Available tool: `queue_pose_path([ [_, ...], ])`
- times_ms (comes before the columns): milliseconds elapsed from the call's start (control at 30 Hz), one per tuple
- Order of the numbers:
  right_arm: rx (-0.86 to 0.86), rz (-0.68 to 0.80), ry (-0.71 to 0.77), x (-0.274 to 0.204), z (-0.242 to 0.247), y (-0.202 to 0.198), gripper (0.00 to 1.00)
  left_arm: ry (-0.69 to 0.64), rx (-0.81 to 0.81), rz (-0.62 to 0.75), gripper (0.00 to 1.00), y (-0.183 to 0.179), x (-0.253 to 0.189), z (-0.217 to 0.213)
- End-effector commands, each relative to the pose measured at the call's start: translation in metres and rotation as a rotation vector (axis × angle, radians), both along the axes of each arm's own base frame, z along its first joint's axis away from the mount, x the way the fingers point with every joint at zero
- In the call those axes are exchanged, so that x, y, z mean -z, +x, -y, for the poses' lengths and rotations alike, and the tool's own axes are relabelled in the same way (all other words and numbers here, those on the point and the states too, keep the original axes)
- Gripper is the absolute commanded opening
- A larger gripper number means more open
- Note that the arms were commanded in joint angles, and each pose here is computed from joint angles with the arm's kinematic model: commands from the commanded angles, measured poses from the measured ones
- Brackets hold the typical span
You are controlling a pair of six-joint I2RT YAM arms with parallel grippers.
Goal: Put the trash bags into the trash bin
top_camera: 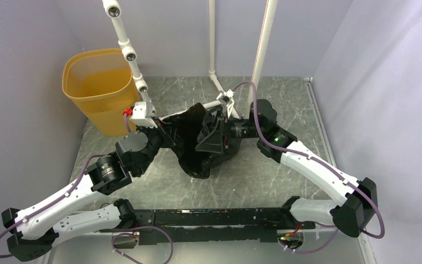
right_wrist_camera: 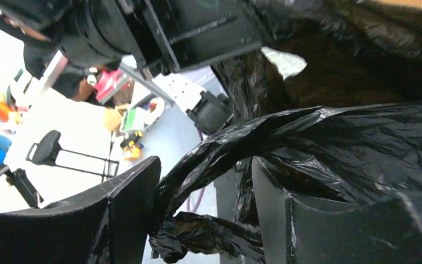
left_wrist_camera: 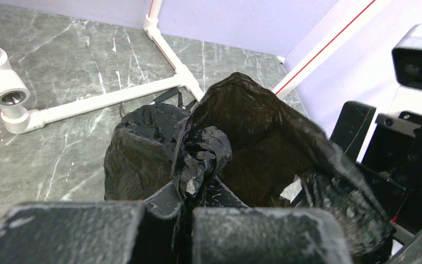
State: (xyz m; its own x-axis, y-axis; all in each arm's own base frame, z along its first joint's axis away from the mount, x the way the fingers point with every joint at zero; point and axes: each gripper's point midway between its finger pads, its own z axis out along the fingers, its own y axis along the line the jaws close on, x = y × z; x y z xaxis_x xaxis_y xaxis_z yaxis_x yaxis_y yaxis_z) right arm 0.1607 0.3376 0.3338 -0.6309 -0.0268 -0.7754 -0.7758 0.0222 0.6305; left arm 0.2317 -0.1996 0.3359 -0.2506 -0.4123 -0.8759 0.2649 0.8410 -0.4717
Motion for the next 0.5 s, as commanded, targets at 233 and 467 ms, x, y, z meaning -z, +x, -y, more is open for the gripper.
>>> queue_pose_path([
  [233, -0.191, 0.195, -0.05, 0.021, 0.016, -0.037, 0.46, -0.069, -0.042, 0.032, 0.02, 0.0, -0.018, -0.011],
  [467, -0.025, 0.191, 0.014, -0.005, 0.006, -0.01, 0.13, -0.017, 0.045, 0.053, 0.03, -0.003, -0.023, 0.005],
])
